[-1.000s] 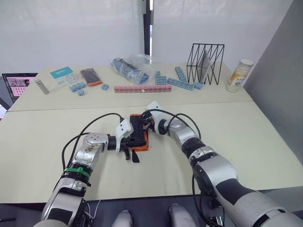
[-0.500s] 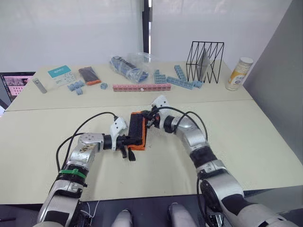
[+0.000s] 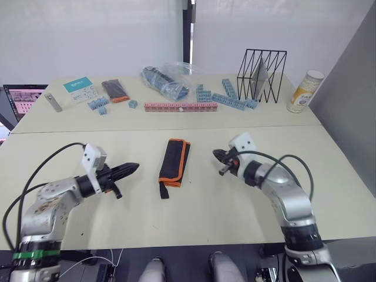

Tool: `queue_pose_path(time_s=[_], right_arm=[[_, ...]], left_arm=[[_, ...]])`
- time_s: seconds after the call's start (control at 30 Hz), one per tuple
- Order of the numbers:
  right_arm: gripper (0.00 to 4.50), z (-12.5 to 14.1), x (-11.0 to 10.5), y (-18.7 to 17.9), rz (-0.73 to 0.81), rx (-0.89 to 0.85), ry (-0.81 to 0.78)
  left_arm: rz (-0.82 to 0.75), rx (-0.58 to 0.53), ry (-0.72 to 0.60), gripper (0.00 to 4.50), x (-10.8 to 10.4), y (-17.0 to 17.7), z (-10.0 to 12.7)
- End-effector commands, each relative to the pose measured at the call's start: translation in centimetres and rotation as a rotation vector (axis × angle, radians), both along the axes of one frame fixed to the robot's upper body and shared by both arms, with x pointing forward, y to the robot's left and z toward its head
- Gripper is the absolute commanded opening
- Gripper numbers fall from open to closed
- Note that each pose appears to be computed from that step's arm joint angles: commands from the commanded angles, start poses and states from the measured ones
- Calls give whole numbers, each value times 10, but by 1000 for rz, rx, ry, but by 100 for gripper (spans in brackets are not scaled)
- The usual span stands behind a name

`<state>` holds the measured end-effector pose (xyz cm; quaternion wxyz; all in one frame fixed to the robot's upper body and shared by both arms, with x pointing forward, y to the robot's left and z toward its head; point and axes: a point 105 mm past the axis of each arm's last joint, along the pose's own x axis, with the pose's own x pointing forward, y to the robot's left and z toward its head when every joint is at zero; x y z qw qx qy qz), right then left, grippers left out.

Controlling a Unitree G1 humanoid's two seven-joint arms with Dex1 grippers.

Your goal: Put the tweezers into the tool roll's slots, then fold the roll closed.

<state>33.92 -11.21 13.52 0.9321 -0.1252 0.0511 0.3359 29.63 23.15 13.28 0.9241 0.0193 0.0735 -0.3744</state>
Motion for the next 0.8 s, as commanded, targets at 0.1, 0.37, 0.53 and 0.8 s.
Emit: queue_pose_path(time_s=[0.1, 0.37, 0.53, 0.8], right_arm=[[0, 10, -19, -7, 43, 2, -62], [0, 1, -41, -75, -110, 4, -38], [0, -2, -59, -133, -247, 1, -28], [0, -11, -85, -194, -395, -26, -21]], left_arm=[[121, 64, -45, 2, -13, 32, 9], [241, 85, -4, 2, -34, 69, 1], [304, 142, 5, 2, -44, 101, 3], [317, 157, -36, 2, -37, 111, 18]])
